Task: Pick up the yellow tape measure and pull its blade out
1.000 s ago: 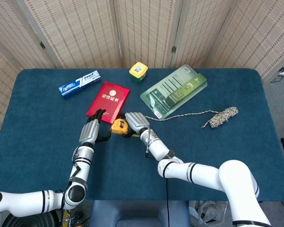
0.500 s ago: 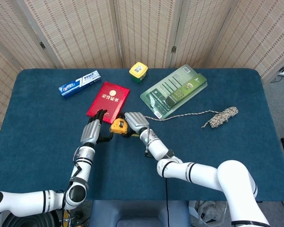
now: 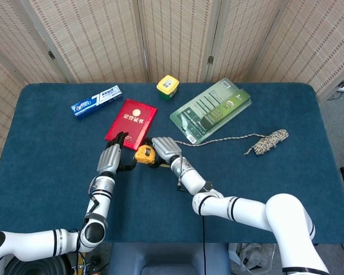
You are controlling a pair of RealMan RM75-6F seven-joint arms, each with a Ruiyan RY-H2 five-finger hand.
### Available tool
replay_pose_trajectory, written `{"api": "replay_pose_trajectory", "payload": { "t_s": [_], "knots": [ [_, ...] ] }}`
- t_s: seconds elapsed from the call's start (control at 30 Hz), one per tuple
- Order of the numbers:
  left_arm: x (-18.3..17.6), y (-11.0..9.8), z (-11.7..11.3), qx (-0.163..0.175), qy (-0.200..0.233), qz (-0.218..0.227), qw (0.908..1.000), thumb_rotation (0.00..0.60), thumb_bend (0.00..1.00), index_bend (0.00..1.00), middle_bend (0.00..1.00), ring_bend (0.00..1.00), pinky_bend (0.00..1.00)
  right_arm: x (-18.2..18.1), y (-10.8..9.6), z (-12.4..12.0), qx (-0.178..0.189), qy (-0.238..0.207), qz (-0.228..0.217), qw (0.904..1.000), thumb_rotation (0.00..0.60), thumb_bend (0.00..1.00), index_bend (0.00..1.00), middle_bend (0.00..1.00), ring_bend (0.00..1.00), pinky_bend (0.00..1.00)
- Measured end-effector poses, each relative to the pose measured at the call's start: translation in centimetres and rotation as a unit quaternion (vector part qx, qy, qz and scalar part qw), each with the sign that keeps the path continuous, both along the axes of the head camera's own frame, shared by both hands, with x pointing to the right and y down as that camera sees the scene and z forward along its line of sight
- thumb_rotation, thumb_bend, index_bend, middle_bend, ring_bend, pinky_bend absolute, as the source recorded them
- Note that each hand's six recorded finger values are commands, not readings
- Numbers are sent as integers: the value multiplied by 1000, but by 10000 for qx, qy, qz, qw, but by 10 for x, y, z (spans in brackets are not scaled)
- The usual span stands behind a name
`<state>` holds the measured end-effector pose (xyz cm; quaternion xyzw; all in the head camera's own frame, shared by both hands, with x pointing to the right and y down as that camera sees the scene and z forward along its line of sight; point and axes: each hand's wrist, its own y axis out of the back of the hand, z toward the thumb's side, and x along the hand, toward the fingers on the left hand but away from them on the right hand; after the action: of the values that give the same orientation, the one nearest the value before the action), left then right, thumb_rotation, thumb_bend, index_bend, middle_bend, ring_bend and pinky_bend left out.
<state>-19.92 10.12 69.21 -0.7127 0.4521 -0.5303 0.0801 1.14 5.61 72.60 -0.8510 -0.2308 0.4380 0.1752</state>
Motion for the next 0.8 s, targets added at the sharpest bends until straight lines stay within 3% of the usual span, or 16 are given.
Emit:
{"api": "replay_pose_trajectory", "payload": {
  "t_s": [0.53, 0.8],
  "knots": [
    [-17, -8, 0, -39, -87, -224, 9997, 600, 442, 13, 0, 0, 0, 10, -2, -4, -18, -2, -21, 10000, 600, 308, 474, 461, 356, 216],
    [-21, -7, 1, -164, -52, -265, 9995, 600, 524, 384, 0, 0, 0, 13, -3, -4, -17, 7, 1, 10000, 600, 308, 474, 461, 356, 216]
  ]
}}
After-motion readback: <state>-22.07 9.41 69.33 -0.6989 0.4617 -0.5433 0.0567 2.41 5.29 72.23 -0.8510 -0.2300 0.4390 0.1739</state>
